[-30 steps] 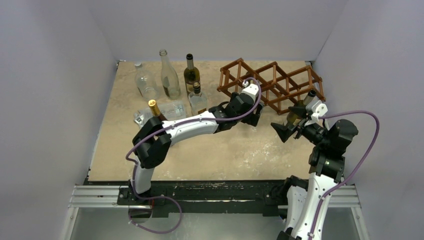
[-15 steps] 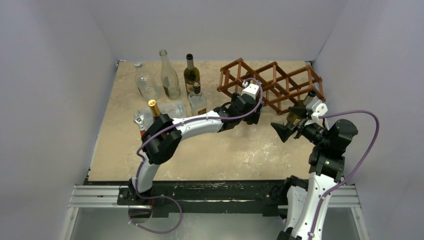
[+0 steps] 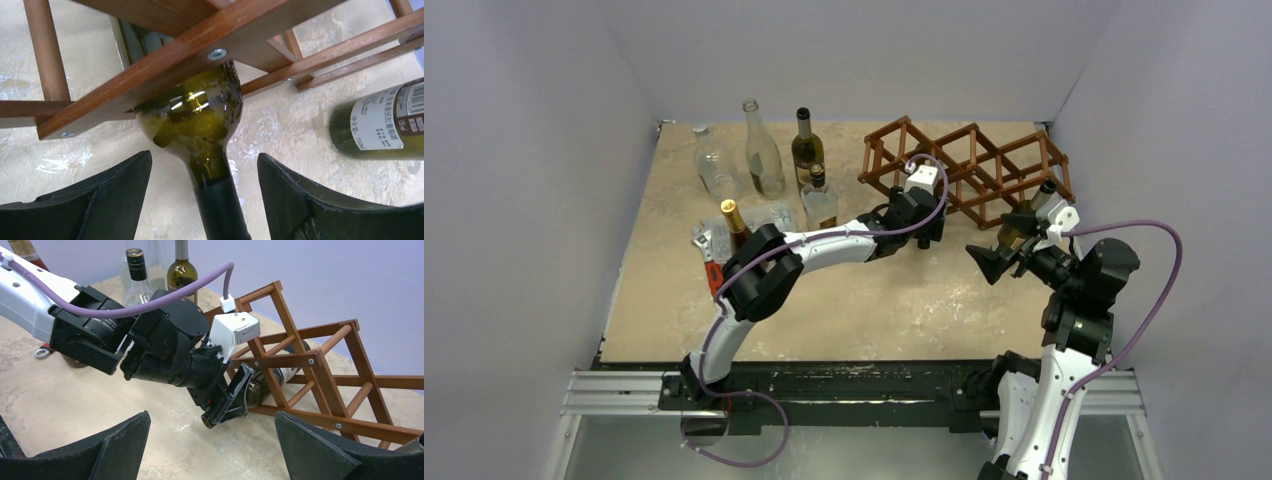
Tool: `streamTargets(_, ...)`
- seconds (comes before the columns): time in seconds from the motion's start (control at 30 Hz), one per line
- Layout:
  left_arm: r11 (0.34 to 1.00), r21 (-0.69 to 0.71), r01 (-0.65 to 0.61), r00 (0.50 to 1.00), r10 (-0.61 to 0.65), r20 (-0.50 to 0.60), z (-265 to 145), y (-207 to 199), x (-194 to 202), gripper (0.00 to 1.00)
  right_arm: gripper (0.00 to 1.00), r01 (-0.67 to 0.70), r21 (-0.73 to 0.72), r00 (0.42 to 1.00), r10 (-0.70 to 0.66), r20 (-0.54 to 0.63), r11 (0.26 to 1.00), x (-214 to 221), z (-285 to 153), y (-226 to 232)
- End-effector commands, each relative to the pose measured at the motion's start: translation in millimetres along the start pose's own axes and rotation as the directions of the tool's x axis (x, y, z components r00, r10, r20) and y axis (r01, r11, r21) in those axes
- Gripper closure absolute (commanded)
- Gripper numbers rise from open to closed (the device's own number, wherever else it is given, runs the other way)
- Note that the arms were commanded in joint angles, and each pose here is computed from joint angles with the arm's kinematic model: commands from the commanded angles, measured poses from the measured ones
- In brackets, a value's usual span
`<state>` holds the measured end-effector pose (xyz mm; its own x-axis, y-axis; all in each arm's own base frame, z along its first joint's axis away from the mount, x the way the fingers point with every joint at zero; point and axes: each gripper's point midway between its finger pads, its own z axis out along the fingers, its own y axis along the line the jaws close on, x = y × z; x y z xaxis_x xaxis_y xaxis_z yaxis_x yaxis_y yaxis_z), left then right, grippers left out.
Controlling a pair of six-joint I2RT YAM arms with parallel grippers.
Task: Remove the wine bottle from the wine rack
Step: Pick up the wine bottle from the wine rack.
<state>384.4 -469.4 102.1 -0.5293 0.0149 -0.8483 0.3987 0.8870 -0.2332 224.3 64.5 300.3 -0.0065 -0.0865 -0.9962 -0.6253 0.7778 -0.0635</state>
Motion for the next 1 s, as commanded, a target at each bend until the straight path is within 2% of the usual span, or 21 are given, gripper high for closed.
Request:
streamTargets(0.0, 0.997, 0.029, 0.076, 0.993, -0.079, 0.089, 8.9, -10.8, -32.4, 0.24, 0.01, 0.009, 0.024, 1.000, -0.009, 0.005, 1.000, -1.4, 1.3, -7.3)
streamTargets(0.73, 0.993, -0.005, 0.114, 0.988, -0.113, 0.108, 34.9, -5.1, -17.9, 0.38, 0.01, 0.007, 0.029, 1.000, -0.007, 0.003, 1.000, -0.2, 1.4, -8.5)
streamTargets(0.87, 0.993, -0.003, 0.117, 0.988, -0.116, 0.105, 36.6, -6.4, -16.2, 0.44, 0.01, 0.007, 0.031, 1.000, -0.007, 0.003, 0.999, -0.3, 1.4, -8.9)
streamTargets(0.97, 0.993, -0.003, 0.119, 0.988, -0.118, 0.101, 37.0, -5.8, -15.1, 0.56, 0.01, 0.010, 0.034, 1.000, -0.010, 0.002, 0.999, -0.4, 1.3, -9.3)
